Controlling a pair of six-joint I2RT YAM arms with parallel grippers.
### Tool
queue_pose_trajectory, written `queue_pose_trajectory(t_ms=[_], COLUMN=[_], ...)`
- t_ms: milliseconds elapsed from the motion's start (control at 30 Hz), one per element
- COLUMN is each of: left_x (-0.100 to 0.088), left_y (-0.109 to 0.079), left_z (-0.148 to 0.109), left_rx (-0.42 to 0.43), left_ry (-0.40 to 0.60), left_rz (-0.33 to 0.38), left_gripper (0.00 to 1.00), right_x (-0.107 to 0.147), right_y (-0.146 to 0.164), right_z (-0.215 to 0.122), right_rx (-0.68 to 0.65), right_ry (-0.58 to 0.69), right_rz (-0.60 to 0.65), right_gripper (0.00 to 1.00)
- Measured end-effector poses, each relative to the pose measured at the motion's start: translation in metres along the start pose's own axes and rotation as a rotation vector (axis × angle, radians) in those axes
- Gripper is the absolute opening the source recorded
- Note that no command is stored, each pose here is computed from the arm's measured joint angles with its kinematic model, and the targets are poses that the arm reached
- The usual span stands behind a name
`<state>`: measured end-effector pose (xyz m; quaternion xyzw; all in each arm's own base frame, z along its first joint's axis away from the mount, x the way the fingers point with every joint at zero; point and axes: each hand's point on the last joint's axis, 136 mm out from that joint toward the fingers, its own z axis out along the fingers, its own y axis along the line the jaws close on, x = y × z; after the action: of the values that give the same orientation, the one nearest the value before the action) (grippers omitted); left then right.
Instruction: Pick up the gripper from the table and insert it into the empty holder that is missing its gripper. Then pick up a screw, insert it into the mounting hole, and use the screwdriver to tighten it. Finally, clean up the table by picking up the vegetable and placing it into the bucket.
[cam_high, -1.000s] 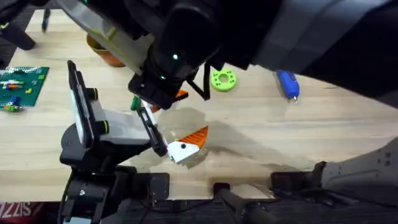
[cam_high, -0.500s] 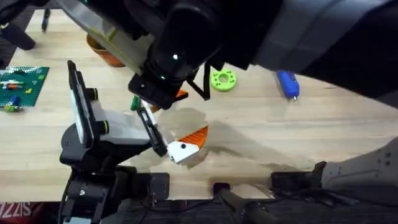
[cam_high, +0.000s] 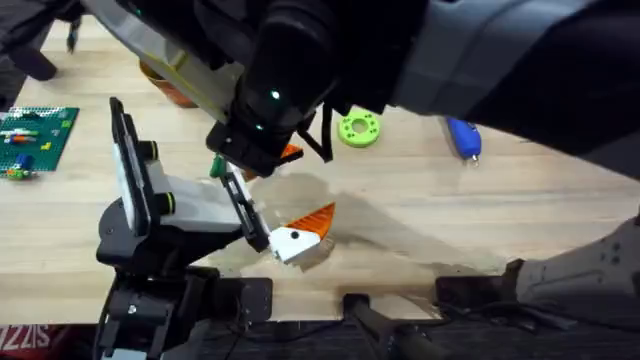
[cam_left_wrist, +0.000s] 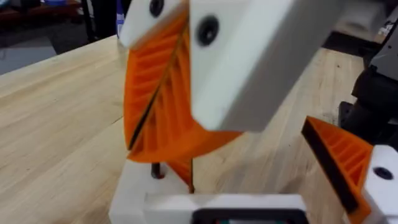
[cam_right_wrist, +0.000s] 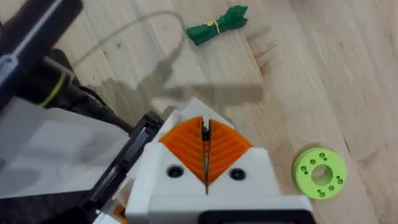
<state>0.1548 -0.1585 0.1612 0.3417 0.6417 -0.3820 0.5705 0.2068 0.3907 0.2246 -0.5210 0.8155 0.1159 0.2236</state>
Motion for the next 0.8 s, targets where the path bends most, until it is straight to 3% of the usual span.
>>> queue_pose_trajectory(t_ms=[800], left_x=[0.0001], left_y=[-0.0001], left_z=[0.0], left_rx=[0.0], left_ry=[0.0], left_rz=[-0.001], left_gripper=[0.986], right_x=[0.0045], right_y=[0.0004], right_z=[-0.0011], right_rx=[-0.001], right_ry=[0.019], right_rz=[0.005], right_gripper=[0.008])
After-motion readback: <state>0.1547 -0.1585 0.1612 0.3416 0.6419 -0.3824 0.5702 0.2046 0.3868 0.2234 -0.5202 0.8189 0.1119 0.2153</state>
